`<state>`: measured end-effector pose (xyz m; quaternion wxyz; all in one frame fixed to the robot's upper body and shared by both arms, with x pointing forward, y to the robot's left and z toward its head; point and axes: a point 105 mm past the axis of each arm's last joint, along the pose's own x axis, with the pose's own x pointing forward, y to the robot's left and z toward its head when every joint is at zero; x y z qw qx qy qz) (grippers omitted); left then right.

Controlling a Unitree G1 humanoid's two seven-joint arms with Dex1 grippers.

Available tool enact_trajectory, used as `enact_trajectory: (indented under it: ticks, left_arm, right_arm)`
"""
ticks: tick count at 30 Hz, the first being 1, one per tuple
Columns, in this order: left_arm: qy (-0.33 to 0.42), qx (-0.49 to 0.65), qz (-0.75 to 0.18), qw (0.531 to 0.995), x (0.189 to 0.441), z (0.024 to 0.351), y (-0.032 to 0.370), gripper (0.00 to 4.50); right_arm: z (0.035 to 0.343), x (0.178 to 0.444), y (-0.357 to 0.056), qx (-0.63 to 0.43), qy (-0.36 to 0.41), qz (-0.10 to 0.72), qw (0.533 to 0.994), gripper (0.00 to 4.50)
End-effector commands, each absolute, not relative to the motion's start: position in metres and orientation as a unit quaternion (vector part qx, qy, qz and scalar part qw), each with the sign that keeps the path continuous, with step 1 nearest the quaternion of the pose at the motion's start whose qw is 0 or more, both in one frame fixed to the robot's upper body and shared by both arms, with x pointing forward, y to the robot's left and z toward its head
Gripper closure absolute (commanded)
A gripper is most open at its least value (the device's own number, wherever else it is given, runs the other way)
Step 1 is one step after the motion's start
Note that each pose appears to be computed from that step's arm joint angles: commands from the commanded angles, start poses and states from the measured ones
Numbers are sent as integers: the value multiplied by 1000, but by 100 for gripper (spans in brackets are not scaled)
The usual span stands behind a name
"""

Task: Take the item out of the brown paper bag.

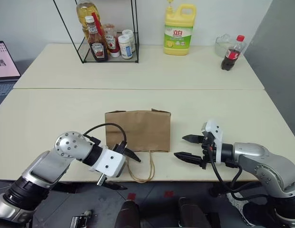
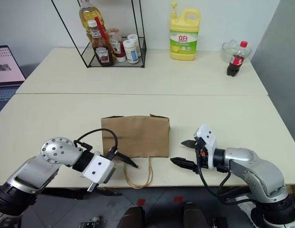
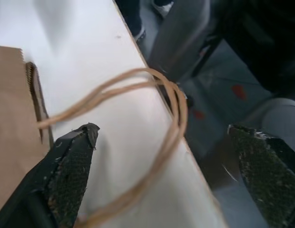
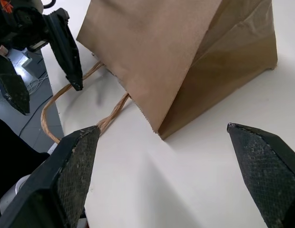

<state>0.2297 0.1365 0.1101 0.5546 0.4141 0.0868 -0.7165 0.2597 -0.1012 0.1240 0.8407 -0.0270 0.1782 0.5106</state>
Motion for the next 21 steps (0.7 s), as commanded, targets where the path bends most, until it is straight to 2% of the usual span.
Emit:
enact_trajectory:
  ticks: [1, 5, 11, 21]
  left_arm:
    - [64, 418, -705, 569, 235, 117, 130, 2]
    - [60, 389, -701, 595, 239, 124, 121, 2]
    - [51, 391, -690, 606, 246, 124, 115, 2]
    - [18, 450, -692, 565, 244, 120, 116, 2]
  right_arm:
    - [132, 260, -100, -34, 158, 514, 842, 0]
    - [132, 259, -101, -34, 160, 513, 843, 0]
    - [133, 260, -101, -32, 159, 511, 844, 0]
    - [133, 261, -102, -33, 160, 509, 845, 0]
